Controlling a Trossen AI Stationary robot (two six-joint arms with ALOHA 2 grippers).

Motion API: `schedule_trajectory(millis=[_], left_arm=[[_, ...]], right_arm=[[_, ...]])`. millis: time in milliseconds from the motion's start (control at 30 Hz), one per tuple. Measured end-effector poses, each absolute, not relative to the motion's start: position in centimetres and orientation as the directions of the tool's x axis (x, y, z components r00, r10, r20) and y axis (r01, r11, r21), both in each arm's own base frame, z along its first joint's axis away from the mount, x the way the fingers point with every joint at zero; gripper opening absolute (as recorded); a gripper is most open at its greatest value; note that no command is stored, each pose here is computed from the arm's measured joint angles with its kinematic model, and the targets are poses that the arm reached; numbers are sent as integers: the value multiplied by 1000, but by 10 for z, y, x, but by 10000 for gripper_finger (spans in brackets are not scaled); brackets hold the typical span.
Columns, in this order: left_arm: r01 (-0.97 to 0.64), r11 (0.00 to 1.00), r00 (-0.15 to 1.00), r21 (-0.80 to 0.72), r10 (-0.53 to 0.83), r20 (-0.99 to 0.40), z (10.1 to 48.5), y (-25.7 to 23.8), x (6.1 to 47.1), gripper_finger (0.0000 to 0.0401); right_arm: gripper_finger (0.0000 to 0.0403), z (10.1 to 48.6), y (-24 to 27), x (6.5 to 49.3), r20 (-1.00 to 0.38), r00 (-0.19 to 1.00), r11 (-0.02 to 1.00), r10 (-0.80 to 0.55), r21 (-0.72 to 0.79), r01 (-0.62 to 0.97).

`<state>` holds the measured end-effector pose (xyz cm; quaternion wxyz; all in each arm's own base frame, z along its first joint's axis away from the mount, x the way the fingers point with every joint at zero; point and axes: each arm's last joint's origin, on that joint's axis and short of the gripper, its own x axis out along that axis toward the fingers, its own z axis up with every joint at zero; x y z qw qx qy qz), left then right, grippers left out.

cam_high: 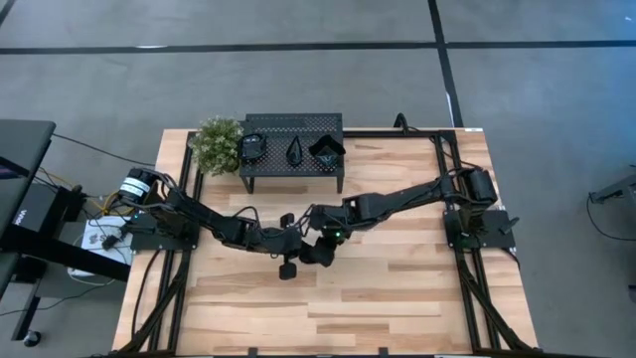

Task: Pick & Place Mini shaped plates
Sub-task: Stack the black drop-shaped plate on top of the black drop-shaped plate on the shelf

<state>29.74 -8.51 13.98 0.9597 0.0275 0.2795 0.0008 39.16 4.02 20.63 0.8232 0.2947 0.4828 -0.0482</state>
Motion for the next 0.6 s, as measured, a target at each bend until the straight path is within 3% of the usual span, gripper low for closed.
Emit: schedule_trajectory(millis=[200,367,600], left_arm=[[-63,998,828,19,63,-557,137,-84,295,8],[-147,987,816,65,158,-555,141,-80,292,6],[-258,965,882,36,251,-399,197,-71,276,12]], right_arm=[[84,243,27,391,-892,448,877,64,264,402],[84,293,28,391,-890,451,920,-70,117,374],[84,370,40,374,-831,499,938,-247,-76,337]])
